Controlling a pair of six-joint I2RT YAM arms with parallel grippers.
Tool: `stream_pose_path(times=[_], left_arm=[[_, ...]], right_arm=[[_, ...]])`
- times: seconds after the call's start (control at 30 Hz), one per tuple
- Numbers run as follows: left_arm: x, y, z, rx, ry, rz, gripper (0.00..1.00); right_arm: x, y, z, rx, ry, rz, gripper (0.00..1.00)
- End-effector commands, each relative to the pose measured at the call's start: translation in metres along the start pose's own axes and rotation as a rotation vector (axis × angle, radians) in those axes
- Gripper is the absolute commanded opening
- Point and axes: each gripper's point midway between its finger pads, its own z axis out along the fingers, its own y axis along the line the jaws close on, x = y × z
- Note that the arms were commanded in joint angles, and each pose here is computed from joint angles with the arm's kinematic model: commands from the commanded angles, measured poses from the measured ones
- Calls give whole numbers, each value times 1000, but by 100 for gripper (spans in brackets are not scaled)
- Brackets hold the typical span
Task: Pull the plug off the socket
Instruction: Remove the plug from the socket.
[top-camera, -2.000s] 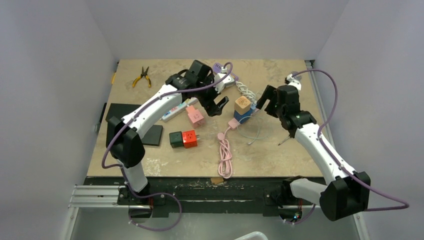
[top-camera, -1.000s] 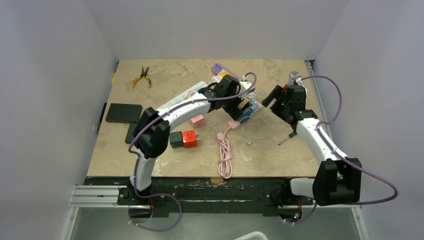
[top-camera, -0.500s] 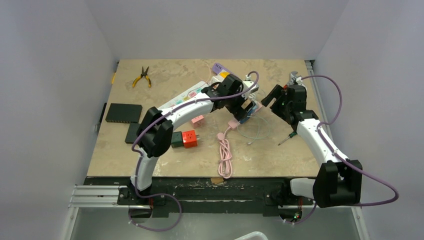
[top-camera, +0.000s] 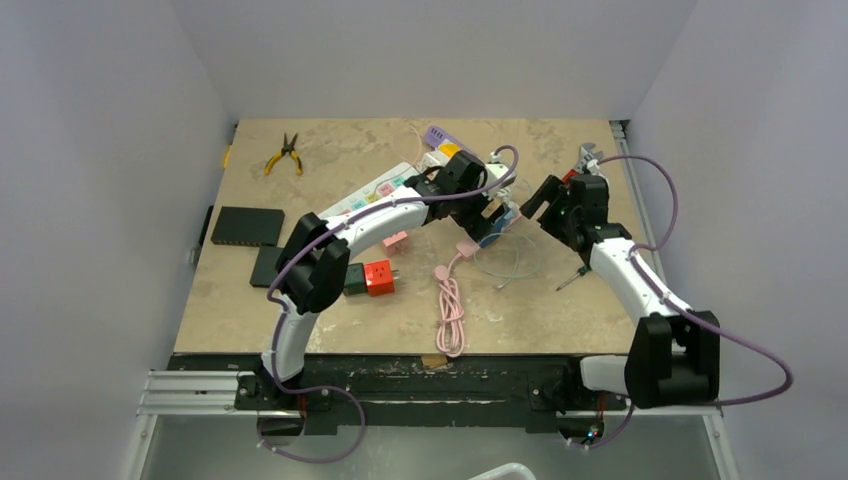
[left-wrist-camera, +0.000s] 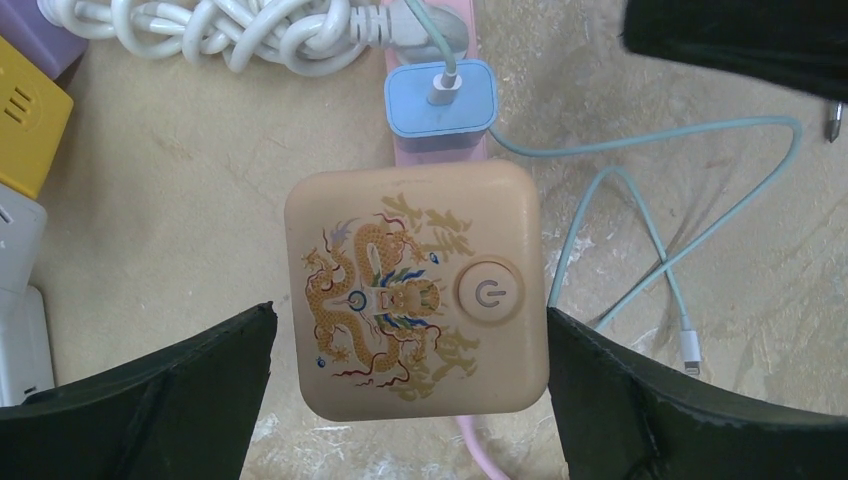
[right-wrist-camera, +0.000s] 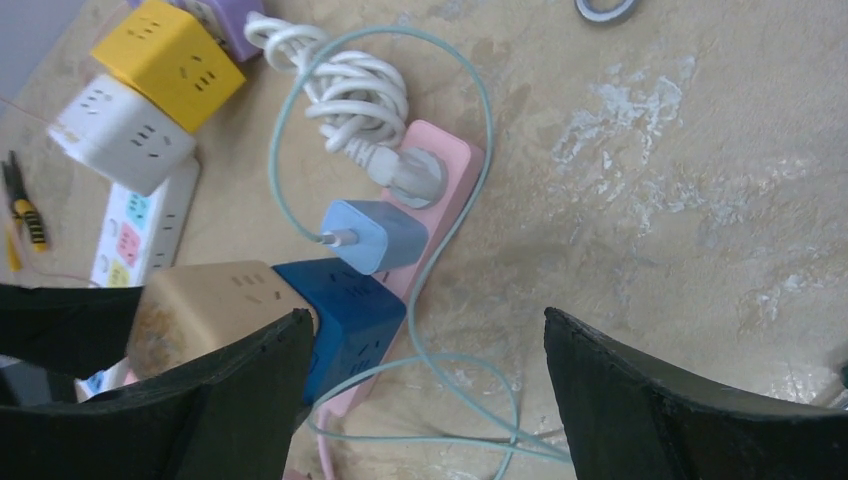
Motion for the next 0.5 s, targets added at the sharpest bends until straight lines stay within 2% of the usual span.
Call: stream_pose_path(times=[0.0,0.23,0.33,0.43,0.47], left_arm=[[-22,6,-12,-31,-72,38,100],[-21,6,-15,-28,-64,39,100],[-21,7,-15,-31,-66,35,100],[-21,8,-14,-36,-66,36,100],[-21,7,-13,-34,-66,37,100]], right_arm=[[24,-14,27,60,73,-24,83],[72,-6,49,121,176,-131,80],[86,-21,48,164,204,-137,67],[96,-41,37,222,207,-142,46],[97,-46,32,236,204,-143,44]])
